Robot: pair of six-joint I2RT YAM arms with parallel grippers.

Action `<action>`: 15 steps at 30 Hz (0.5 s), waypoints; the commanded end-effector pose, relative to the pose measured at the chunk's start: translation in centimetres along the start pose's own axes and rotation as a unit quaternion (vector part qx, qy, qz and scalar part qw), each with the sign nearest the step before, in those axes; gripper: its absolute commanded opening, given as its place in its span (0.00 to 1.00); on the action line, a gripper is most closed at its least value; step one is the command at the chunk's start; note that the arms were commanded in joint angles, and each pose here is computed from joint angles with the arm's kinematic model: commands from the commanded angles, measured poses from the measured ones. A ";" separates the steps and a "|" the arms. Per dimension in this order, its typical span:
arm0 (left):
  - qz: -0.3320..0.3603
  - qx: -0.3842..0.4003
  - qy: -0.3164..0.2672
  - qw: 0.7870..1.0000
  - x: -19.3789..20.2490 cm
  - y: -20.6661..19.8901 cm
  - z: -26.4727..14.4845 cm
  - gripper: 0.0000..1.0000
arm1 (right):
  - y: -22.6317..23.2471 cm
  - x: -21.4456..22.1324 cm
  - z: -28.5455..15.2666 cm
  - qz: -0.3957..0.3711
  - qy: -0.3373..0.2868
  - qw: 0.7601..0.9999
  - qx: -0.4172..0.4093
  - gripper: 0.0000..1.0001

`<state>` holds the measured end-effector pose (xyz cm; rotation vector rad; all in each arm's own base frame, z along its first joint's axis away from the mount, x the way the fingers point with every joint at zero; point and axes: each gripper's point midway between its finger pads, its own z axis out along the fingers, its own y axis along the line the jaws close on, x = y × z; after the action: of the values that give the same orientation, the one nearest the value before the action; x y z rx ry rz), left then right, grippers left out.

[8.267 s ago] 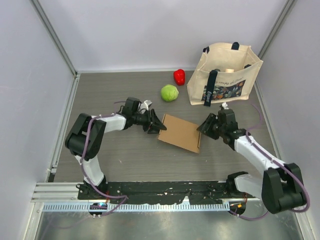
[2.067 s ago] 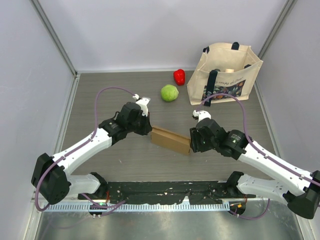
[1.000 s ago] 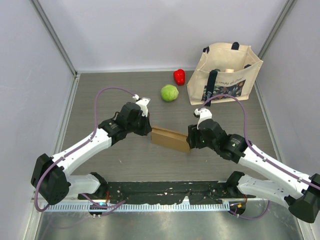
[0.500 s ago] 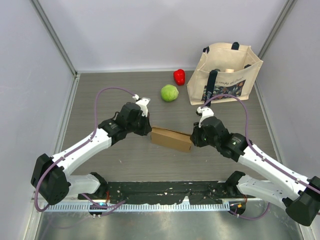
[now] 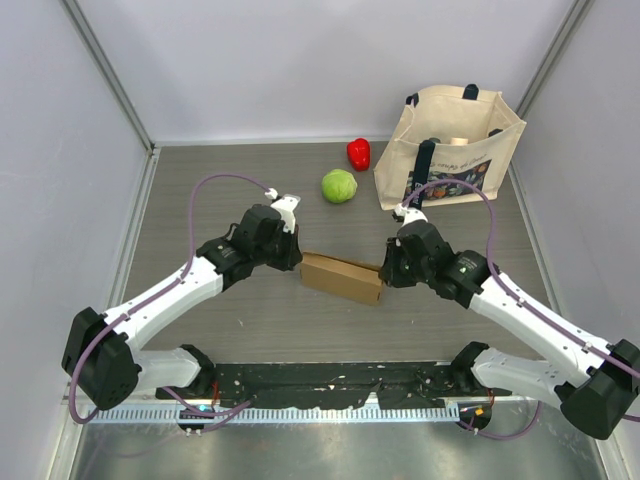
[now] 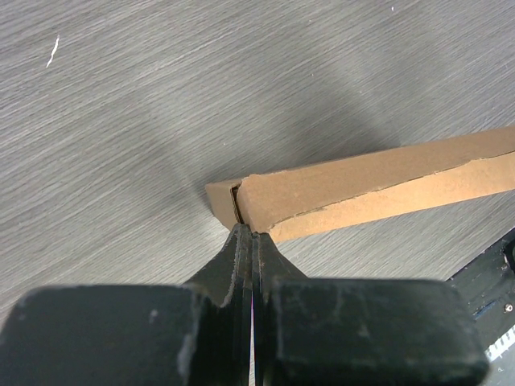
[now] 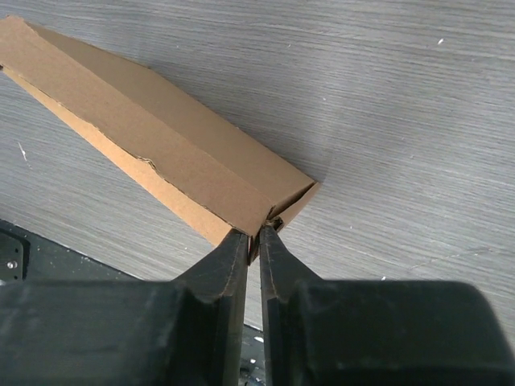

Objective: Fold the paper box

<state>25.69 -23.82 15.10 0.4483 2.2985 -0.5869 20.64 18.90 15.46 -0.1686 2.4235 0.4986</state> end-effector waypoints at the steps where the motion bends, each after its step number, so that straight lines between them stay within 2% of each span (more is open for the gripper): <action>1: 0.003 -0.005 0.043 0.999 2.5 0.4 0.1 0.00 | 1.9 -2.1 -1.1 0.036 -0.015 0.999 -0.027 0.20; 7: 0.003 -0.003 0.041 0.999 2.4 0.4 0.0 0.00 | 0.7 -1.8 -1.3 0.019 -0.006 1.000 0.005 0.35; 12: 0.002 -0.002 0.044 0.999 2.5 0.3 0.2 0.00 | 0.7 -2.7 -1.9 0.014 -0.022 1.000 0.008 0.36; 15: 0.002 -0.002 0.045 0.999 2.6 0.3 0.2 0.00 | 0.8 -2.7 -1.9 0.009 -0.020 1.000 0.005 0.32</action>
<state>25.55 -23.97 15.12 0.4592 2.2978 -0.5967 20.67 18.73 16.76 -0.1291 2.4507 0.4840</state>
